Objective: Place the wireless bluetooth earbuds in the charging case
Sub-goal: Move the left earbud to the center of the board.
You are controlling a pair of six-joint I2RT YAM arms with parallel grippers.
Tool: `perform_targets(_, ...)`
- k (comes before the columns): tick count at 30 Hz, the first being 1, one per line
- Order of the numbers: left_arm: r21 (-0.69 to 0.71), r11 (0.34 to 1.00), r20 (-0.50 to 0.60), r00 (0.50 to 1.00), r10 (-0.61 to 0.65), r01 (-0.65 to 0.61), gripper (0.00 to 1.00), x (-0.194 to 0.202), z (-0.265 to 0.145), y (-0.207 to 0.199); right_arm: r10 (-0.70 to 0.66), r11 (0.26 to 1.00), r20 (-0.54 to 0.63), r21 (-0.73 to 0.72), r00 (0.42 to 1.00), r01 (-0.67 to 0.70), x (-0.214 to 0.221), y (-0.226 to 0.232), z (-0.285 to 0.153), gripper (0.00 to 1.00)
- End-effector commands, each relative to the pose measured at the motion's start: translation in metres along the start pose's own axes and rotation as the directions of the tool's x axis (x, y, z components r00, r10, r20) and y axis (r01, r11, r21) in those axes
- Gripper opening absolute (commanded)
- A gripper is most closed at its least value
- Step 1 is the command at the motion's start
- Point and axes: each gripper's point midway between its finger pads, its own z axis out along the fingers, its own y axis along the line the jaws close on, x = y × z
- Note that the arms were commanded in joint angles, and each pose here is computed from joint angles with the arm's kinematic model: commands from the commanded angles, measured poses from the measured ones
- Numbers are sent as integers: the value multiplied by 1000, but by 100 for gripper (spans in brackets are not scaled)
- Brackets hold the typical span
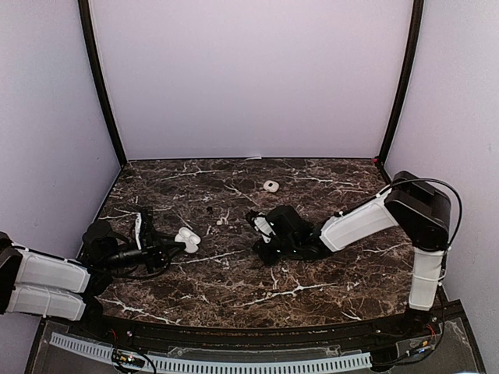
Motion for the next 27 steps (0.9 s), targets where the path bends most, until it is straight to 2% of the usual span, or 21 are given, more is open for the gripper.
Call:
perform_targets(1,28,999,13,1000,21,-21,19,-8,2,-4,18,998,-170,-57,985,-28,62,13,-26,18)
perform_targets(5,36,999,13,1000,16,-17,19,-8,2,-5,29,995,-204,-87,978,-48,80,23,-54,19)
perform_targets(9,46,999,15,1000,16,-17,19,-9,3,-6,53,991,-218,-112,974,-79,90,29,-80,25)
perform_targets(16,71,997,9,1000,20,-20,19,-8,4,-9,143,982,-136,-102,980,-157,59,26,-114,35)
perform_targets(22,90,996,-1,1000,20,-19,19,-5,5,-11,210,975,-166,-39,963,-220,73,14,-124,34)
perform_targets(27,128,992,-14,1000,9,-7,19,-1,7,-15,212,972,-197,-56,957,-227,87,17,-127,33)
